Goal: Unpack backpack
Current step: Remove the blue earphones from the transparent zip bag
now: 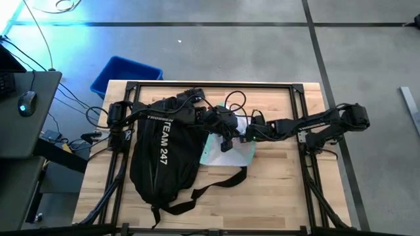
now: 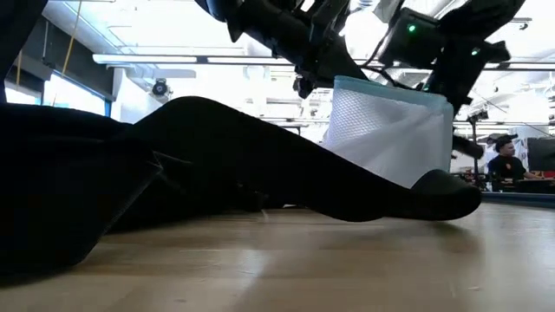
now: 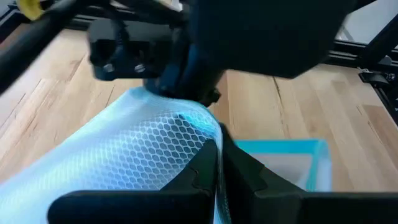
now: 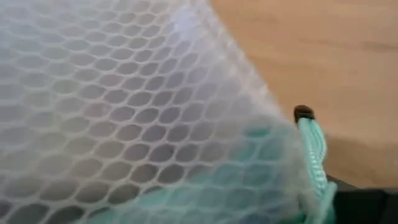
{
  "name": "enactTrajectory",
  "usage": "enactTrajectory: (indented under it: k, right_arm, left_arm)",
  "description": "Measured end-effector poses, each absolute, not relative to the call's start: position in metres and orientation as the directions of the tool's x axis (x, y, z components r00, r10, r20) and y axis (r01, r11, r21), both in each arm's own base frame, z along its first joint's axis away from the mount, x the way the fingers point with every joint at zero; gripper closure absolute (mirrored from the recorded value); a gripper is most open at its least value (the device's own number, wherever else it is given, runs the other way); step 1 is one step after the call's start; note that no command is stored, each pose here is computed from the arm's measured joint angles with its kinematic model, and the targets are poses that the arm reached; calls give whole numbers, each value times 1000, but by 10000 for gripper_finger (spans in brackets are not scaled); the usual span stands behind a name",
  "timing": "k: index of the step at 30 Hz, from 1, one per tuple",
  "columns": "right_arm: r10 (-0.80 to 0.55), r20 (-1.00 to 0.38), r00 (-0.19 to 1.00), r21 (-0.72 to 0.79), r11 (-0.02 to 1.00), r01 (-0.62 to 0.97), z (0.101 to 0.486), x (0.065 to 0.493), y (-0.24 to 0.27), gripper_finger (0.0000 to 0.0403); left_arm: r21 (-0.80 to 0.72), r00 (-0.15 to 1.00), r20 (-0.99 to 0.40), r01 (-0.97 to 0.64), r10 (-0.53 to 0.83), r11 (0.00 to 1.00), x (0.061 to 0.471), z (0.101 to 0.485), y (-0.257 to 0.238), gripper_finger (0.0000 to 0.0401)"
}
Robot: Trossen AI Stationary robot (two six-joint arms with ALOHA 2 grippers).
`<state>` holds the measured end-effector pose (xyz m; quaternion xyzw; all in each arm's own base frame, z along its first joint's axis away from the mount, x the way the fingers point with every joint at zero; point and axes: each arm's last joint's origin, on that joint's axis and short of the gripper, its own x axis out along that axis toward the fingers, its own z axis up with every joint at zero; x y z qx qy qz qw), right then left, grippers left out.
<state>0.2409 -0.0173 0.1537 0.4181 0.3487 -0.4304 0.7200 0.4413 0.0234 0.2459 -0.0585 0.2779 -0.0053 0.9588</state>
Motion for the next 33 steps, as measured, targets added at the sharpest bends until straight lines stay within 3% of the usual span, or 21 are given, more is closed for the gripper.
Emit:
enactTrajectory:
  k: [6, 12, 18, 22, 26, 29, 33]
  right_arm:
    - [-286, -872, 397, 306, 313, 899, 134, 255, -33, 275]
    - [-212, -856, 471, 380, 359, 853, 126, 266, -38, 387]
    - [-273, -813, 514, 381, 418, 825, 158, 254, -27, 398]
    - [-140, -798, 586, 451, 505, 736, 191, 234, -10, 400]
    - [-10, -829, 560, 463, 548, 696, 212, 202, 8, 401]
    - [1, -863, 506, 441, 490, 752, 221, 175, 14, 401]
    - [-236, -898, 371, 306, 270, 913, 225, 140, 8, 402]
  left_arm:
    - [-130, 842, -539, -47, -31, 990, 441, 245, 24, 401]
    - [-126, 805, -594, -92, 0, 988, 437, 240, 24, 401]
    - [-85, 754, -654, -155, 62, 984, 432, 236, 26, 401]
    - [-67, 730, -677, -182, 89, 981, 431, 231, 30, 401]
    - [-52, 724, -680, -203, 114, 978, 430, 231, 33, 401]
    - [-56, 723, -682, -204, 112, 977, 430, 231, 35, 401]
    - [-57, 725, -679, -204, 112, 977, 430, 231, 36, 401]
